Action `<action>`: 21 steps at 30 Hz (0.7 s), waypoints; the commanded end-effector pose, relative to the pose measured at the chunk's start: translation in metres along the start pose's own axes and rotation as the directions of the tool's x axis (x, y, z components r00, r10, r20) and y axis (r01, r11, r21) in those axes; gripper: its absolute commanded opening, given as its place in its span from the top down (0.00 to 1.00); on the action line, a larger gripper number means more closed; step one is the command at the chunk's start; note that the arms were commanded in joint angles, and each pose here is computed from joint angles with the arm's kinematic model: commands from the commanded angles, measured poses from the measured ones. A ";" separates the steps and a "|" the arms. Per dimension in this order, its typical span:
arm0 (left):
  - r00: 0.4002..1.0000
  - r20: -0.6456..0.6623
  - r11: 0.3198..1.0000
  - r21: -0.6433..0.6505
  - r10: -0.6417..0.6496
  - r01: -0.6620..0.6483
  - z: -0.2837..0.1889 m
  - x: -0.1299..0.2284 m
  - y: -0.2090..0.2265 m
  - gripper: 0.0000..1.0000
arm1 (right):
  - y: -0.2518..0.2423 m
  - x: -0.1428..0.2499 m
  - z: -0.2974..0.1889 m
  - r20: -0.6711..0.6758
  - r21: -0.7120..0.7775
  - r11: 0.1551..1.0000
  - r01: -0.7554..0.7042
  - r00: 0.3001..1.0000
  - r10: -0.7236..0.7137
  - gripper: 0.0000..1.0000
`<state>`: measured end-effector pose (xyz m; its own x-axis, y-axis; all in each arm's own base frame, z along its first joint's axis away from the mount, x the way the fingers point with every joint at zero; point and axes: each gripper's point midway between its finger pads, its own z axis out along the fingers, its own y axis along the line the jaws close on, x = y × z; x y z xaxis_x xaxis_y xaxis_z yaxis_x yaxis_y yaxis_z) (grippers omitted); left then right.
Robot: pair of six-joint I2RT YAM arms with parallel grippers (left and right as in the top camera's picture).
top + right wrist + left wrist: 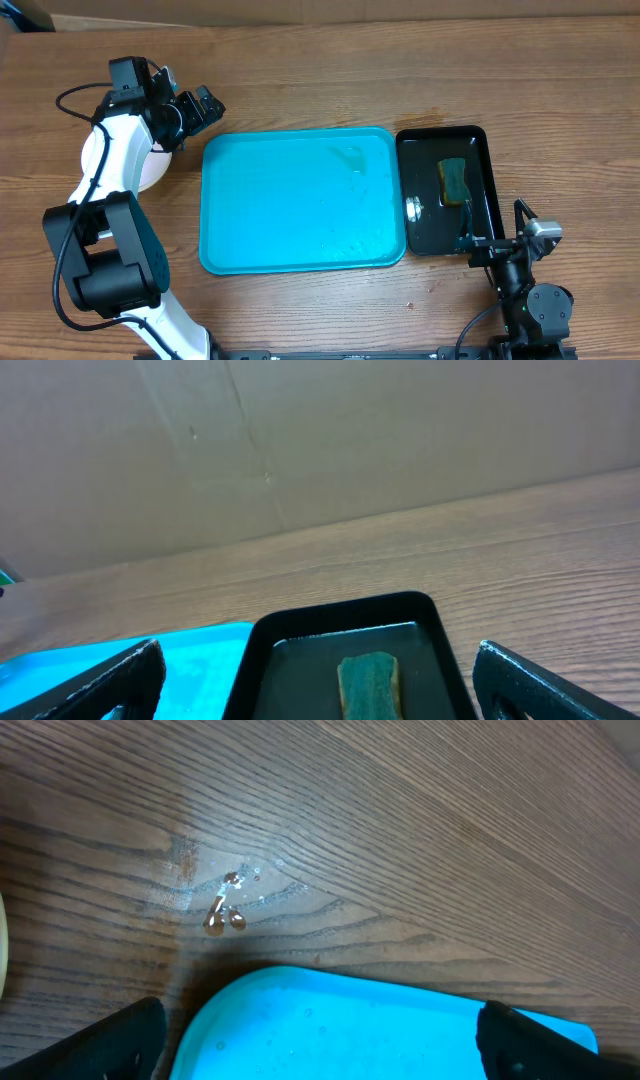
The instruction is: Clean dirty plates on tray and stack at the side
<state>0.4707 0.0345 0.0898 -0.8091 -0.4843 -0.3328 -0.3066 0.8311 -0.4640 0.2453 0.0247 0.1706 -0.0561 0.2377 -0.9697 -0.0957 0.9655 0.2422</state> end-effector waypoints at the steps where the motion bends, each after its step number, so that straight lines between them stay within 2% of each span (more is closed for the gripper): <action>1: 0.999 0.024 0.999 0.007 0.038 -0.038 -0.005 -0.008 -0.008 0.00 | -0.001 0.001 0.000 0.006 0.000 1.000 0.010 1.000 -0.010 0.00; 15: 0.998 0.036 0.999 -0.010 0.045 -0.045 -0.010 -0.009 -0.009 0.00 | -0.001 0.001 0.000 0.006 0.000 1.000 0.010 1.000 -0.010 0.00; 18: 0.995 0.067 0.997 -0.013 0.072 -0.071 -0.023 -0.012 -0.021 0.00 | -0.001 0.001 0.000 0.006 0.000 1.000 0.010 1.000 -0.010 0.00; 21: 0.981 0.145 0.991 -0.031 0.131 -0.128 -0.063 -0.014 -0.049 0.00 | -0.001 0.001 0.000 0.006 0.000 1.000 0.010 1.000 -0.010 0.00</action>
<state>0.4669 0.0305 0.0953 -0.8125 -0.4711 -0.3434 -0.3083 0.8472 -0.4327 0.2453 0.0246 0.1708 -0.0550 0.2352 -0.9704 -0.0956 0.9661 0.2396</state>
